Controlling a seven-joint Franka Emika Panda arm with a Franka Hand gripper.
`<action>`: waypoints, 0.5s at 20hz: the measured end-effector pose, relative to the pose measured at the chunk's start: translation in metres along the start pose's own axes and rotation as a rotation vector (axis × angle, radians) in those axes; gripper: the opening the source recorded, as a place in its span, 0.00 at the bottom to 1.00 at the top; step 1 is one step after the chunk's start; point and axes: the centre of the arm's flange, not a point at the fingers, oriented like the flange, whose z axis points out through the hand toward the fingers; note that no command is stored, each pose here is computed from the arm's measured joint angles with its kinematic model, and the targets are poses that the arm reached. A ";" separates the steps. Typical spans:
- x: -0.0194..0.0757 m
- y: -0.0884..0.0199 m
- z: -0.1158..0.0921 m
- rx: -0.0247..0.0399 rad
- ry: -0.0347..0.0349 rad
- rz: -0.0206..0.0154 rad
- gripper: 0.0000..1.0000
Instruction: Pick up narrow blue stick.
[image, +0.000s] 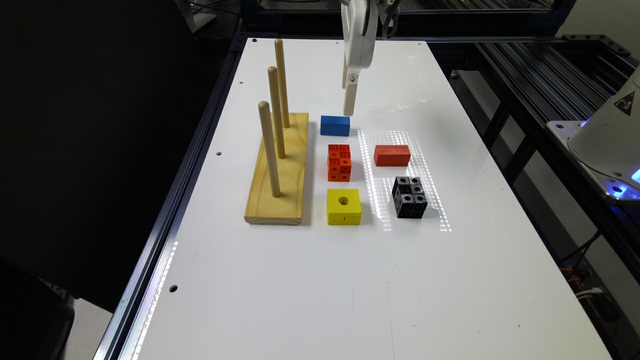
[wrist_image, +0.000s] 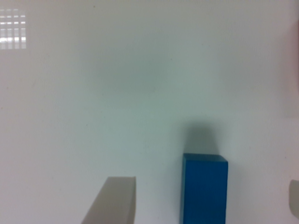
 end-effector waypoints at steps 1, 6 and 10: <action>0.0007 -0.001 0.004 0.0011 0.0011 -0.0001 1.00; 0.0143 -0.011 0.016 0.0054 0.0044 -0.0013 1.00; 0.0210 -0.018 0.021 0.0076 0.0058 -0.0031 1.00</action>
